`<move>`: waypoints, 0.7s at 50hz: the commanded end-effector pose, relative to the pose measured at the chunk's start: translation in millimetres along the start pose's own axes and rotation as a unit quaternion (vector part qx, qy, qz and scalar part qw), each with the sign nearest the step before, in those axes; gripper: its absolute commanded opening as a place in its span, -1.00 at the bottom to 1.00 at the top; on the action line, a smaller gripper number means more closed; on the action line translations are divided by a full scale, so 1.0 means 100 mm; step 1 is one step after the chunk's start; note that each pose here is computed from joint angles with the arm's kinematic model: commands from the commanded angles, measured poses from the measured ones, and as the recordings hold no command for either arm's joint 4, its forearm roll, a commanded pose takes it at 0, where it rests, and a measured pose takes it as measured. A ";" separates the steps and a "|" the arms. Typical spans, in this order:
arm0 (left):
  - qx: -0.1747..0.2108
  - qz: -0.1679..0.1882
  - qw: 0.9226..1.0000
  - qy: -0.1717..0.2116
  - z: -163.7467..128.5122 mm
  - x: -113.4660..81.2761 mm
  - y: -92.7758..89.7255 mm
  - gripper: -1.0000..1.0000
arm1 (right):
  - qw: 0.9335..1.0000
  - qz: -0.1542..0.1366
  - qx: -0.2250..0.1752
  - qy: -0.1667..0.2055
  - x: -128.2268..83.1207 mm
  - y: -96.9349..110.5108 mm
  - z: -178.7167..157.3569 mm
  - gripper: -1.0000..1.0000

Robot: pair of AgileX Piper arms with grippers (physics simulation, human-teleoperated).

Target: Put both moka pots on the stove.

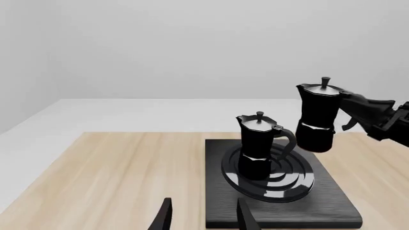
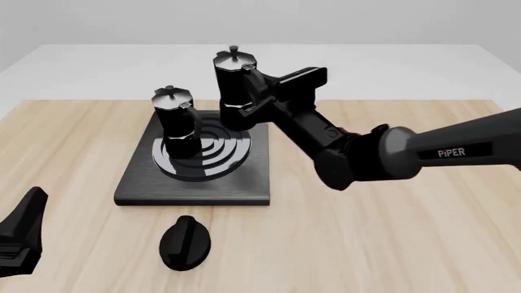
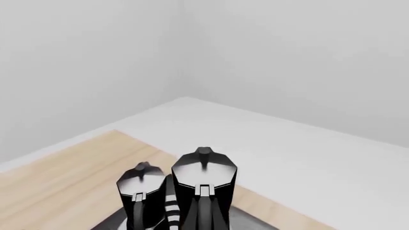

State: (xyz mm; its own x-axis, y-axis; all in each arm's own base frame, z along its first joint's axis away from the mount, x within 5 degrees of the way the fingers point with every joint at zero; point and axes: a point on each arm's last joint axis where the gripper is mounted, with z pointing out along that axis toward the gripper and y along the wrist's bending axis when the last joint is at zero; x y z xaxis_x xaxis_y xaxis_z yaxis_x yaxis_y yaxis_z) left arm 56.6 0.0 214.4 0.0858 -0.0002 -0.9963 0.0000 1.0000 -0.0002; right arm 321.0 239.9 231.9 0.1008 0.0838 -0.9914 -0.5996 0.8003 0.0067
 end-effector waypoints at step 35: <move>0.000 0.000 1.000 0.000 0.00 0.00 0.00 1.00 | 0.999 0.024 -0.021 -0.019 0.00 0.17 0.08 -1.00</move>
State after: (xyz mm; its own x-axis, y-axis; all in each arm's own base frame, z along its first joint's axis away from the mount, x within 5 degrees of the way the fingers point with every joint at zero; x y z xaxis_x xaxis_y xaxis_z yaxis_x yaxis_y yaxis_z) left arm 56.6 0.0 214.4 0.0858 -0.0002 -0.9963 -0.0001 1.0000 -0.0002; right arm 317.2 255.1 219.8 0.0704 0.1039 -0.9921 -0.6295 0.7761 0.0366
